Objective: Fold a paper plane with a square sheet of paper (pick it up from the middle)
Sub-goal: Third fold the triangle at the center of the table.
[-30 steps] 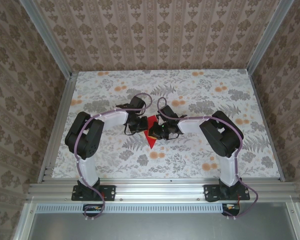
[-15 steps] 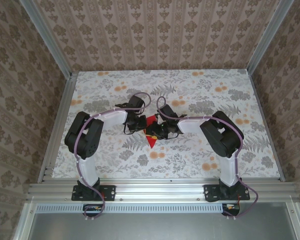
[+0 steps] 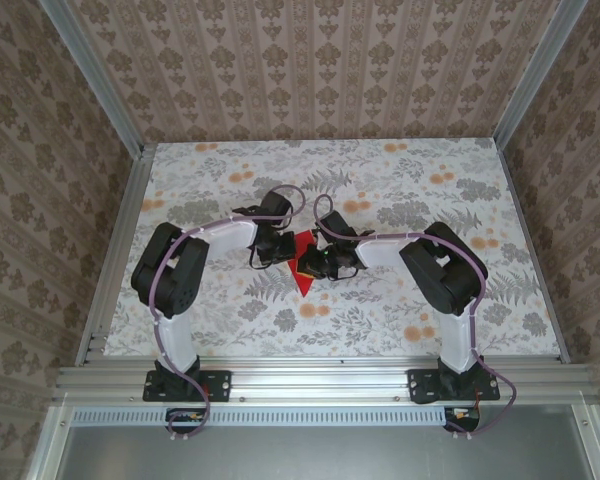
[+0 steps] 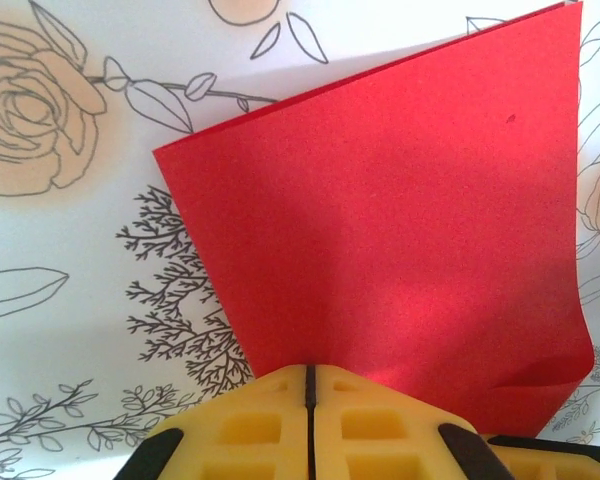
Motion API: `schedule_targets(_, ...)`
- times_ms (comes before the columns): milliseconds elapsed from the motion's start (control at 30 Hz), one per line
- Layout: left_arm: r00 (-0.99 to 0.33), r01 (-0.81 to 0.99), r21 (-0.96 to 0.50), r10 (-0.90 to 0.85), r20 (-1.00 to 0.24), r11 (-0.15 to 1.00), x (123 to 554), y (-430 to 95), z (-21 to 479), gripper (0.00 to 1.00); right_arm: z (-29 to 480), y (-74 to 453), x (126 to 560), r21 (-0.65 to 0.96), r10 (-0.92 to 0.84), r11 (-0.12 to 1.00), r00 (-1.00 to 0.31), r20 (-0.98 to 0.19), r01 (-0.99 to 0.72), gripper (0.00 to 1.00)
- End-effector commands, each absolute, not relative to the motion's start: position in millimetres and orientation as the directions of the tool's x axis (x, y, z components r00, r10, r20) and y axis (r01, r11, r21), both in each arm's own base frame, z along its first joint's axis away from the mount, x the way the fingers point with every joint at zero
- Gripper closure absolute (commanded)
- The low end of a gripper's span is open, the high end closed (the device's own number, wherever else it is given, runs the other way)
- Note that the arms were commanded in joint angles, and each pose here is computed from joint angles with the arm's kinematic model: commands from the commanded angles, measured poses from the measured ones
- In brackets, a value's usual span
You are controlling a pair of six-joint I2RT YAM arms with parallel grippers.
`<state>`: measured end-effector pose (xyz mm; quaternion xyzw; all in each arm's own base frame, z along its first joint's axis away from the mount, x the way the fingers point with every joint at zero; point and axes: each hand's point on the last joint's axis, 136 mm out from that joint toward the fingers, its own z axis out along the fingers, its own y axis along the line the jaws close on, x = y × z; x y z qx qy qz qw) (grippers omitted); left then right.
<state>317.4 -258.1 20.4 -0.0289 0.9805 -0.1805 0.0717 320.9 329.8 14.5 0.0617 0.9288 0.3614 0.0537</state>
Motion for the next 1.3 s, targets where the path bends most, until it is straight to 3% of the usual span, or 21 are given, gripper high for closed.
schedule_targets(0,-0.995,-0.012,-0.356,-0.046,-0.087,0.935,308.5,-261.4,16.0,0.91,-19.6,311.4,309.7,0.593,0.166,0.796,-0.986,-0.023,0.120,0.90)
schedule_targets(533,-0.994,-0.016,-0.575,-0.074,-0.078,0.818,287.3,-267.6,43.2,0.81,-22.3,310.3,307.9,0.586,0.160,0.802,-0.987,-0.017,0.120,0.94)
schedule_targets(1267,-0.994,-0.058,-0.520,-0.096,-0.046,0.852,288.4,-258.5,12.9,0.87,-23.1,310.8,306.8,0.592,0.166,0.796,-0.986,-0.009,0.129,0.94)
